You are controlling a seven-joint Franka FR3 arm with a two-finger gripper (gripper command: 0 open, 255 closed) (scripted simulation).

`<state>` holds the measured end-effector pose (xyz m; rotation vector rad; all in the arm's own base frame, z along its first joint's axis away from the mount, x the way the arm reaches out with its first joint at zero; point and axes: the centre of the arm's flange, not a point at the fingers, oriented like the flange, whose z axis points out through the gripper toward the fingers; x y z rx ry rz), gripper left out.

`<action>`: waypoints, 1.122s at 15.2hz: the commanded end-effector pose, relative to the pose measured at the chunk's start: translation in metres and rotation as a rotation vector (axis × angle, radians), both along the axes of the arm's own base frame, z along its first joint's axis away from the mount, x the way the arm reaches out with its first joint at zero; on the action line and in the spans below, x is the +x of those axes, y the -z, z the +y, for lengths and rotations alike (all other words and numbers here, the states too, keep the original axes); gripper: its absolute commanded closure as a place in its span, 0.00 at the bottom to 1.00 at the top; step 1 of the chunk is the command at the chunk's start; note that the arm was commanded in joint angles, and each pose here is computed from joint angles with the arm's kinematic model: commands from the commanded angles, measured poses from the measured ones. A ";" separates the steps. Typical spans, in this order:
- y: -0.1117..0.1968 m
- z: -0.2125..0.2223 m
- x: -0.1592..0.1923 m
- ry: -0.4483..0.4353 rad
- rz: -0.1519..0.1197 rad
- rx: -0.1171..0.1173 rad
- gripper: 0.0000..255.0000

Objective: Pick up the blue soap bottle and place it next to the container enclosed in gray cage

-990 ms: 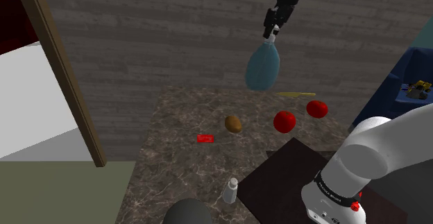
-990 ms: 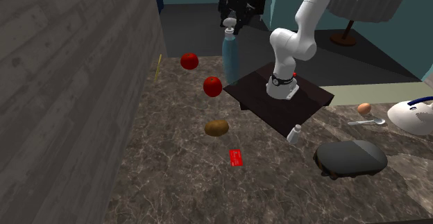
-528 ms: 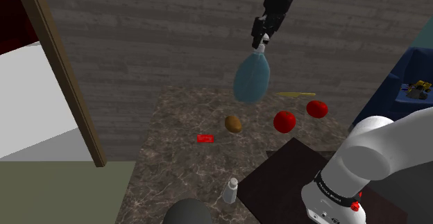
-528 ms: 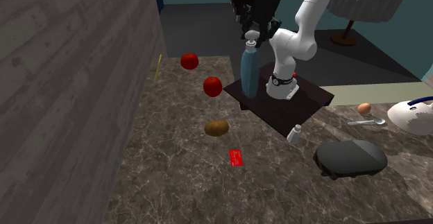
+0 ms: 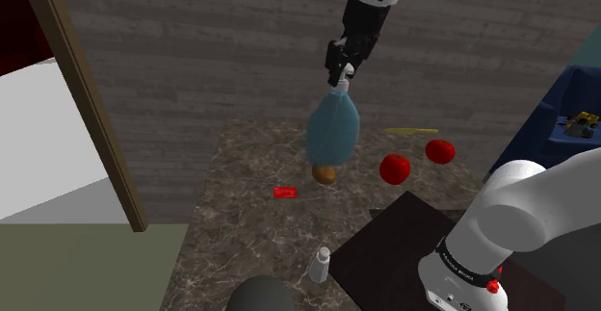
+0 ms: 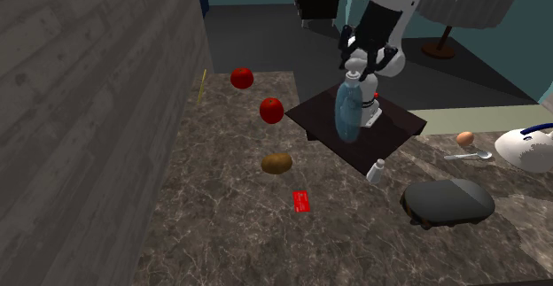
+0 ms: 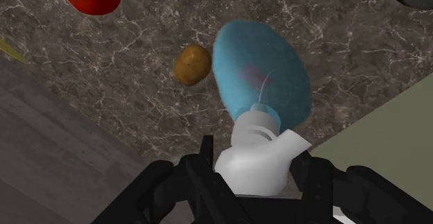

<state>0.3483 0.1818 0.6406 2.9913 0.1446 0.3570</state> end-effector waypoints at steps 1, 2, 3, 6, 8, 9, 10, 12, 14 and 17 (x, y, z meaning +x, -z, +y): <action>0.004 0.028 -0.008 0.001 -0.001 0.001 1.00; 0.007 0.041 -0.012 0.001 -0.001 0.001 1.00; 0.010 0.053 -0.015 0.001 -0.001 0.001 1.00; 0.018 0.091 -0.025 0.001 -0.001 0.001 1.00; 0.024 0.115 -0.031 0.001 -0.001 0.001 1.00; 0.027 0.128 -0.034 0.001 -0.001 0.001 1.00; 0.030 0.140 -0.037 0.001 -0.001 0.001 1.00; 0.035 0.165 -0.044 0.001 -0.001 0.001 1.00; 0.041 0.190 -0.050 0.001 -0.001 0.001 1.00; 0.050 0.228 -0.060 0.001 -0.001 0.001 1.00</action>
